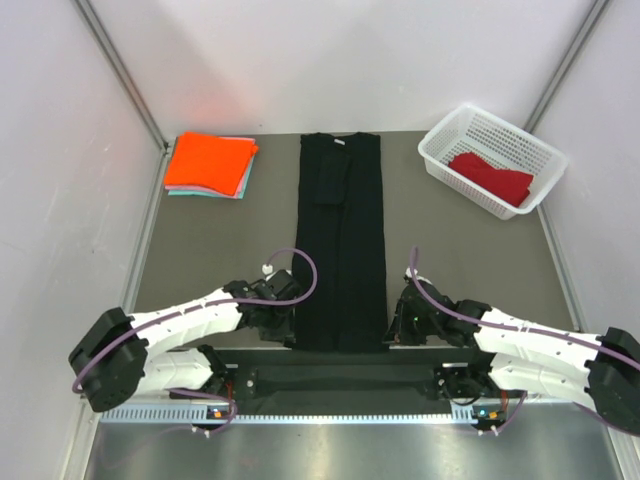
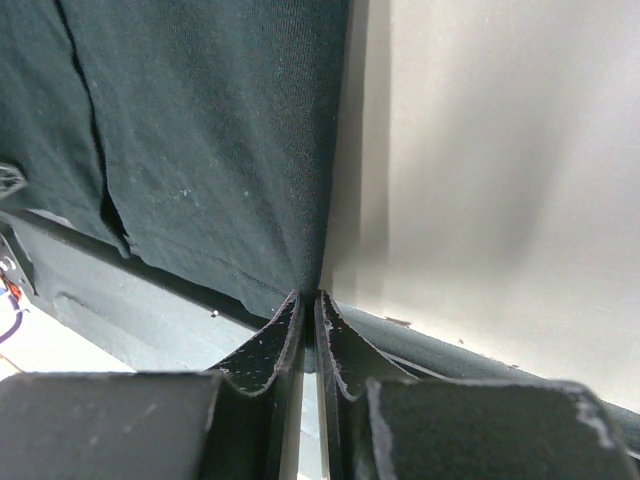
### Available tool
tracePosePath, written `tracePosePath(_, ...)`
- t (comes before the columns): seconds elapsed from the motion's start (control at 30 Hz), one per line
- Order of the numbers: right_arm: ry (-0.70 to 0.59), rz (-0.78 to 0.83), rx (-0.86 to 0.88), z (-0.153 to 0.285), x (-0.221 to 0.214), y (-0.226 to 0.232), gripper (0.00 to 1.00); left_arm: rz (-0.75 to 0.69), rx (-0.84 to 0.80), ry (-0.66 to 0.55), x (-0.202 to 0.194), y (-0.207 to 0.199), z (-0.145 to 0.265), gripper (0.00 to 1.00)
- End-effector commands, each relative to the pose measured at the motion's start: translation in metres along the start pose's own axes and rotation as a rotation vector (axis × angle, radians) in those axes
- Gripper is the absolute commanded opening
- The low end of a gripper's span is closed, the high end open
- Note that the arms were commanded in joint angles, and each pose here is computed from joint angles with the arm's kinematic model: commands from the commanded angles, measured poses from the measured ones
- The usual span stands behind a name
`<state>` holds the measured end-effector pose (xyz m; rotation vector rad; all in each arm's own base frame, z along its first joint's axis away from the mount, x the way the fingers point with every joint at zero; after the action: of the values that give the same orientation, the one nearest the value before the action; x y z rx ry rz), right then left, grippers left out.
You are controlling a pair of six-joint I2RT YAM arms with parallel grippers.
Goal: Fold and stack the t-shirts
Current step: Fold the tshirt
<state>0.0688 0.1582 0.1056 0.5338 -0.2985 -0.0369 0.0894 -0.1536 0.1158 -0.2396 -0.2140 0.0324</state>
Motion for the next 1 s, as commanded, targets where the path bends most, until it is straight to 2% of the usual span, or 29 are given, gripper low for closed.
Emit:
tracePosePath(0.0, -0.023, 0.006, 0.051, 0.006, 0.005, 0.012, 0.06, 0.029, -0.067, 0.007, -0.002, -0.004, -0.005, 0.41)
tracePosePath(0.07, -0.022, 0.003, 0.048, 0.005, 0.005, 0.011, 0.06, 0.035, -0.082, 0.012, -0.003, -0.004, -0.007, 0.33)
tracePosePath(0.1, -0.021, 0.004, 0.051, 0.006, 0.005, 0.011, 0.04, 0.043, -0.099, 0.014, -0.002, -0.007, -0.006, 0.18)
tracePosePath(0.17, -0.015, 0.002, 0.053, 0.008, 0.004, 0.012, 0.01, 0.05, -0.128, 0.028, -0.003, -0.009, -0.004, 0.0)
tracePosePath(0.4, -0.031, 0.011, 0.065, 0.026, 0.005, 0.018, 0.0, 0.07, -0.235, 0.038, -0.004, -0.022, 0.008, 0.0)
tracePosePath(0.7, -0.046, 0.035, 0.033, 0.032, 0.012, 0.027, 0.0, 0.013, -0.223, 0.044, 0.007, -0.033, 0.018, 0.0)
tracePosePath(0.8, -0.076, 0.066, 0.016, 0.034, 0.022, 0.033, 0.0, 0.019, -0.2, -0.001, 0.025, -0.031, 0.023, 0.0)
tracePosePath(0.97, -0.115, 0.121, 0.011, 0.036, 0.055, 0.049, 0.0, 0.038, -0.268, -0.068, 0.073, -0.032, 0.036, 0.0)
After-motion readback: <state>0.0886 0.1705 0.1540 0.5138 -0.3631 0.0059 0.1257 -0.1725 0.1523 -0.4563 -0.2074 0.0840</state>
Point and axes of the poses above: each gripper's point midway between its finger pads, its own z axis back along the fingers, its own y axis along the line the jaws close on, x = y × z, the point moved 10 cm from there along z, back along the fingers, and after that the axes turned 3 degrees about z, right-handed, at the moved point
